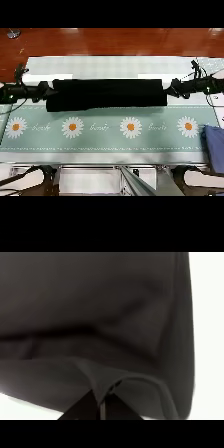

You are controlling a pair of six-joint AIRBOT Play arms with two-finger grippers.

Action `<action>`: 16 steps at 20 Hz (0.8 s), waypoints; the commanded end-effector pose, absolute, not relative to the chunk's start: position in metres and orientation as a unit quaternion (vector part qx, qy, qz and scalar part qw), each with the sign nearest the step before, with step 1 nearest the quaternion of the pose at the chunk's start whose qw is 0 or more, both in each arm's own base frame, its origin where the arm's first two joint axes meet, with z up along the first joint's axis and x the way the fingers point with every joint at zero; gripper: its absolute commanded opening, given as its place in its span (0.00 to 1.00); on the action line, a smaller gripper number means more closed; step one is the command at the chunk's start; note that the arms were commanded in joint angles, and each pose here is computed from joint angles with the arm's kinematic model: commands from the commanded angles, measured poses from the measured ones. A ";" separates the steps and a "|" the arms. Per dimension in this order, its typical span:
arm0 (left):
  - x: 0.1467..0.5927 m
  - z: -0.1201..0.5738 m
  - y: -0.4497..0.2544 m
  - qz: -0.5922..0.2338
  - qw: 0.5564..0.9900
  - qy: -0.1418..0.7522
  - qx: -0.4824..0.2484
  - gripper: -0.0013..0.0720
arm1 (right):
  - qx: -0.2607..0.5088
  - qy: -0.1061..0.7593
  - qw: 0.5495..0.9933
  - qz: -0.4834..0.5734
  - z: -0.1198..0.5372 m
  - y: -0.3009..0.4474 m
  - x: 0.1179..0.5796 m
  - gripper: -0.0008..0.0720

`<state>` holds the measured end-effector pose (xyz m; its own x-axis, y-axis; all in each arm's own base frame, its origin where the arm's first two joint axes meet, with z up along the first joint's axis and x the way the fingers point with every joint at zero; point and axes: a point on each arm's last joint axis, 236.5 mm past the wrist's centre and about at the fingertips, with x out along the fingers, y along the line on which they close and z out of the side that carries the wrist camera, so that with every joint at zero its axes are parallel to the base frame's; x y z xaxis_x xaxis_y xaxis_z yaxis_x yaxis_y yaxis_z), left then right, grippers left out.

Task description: Fold the shirts.

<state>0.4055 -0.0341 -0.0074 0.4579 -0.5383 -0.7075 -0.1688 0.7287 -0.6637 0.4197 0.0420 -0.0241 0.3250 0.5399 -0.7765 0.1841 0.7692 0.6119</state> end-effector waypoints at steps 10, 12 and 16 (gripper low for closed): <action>0.482 -0.058 -0.032 -0.108 0.752 0.533 -0.372 0.58 | 0.380 0.540 0.744 0.109 -0.057 0.048 0.512 0.58; 0.474 -0.050 -0.026 -0.121 0.746 0.548 -0.358 0.98 | 0.375 0.542 0.743 0.121 -0.050 0.042 0.509 0.87; 0.432 -0.034 0.053 -0.046 0.721 0.615 -0.316 0.98 | 0.351 0.572 0.732 0.118 -0.042 -0.005 0.482 0.87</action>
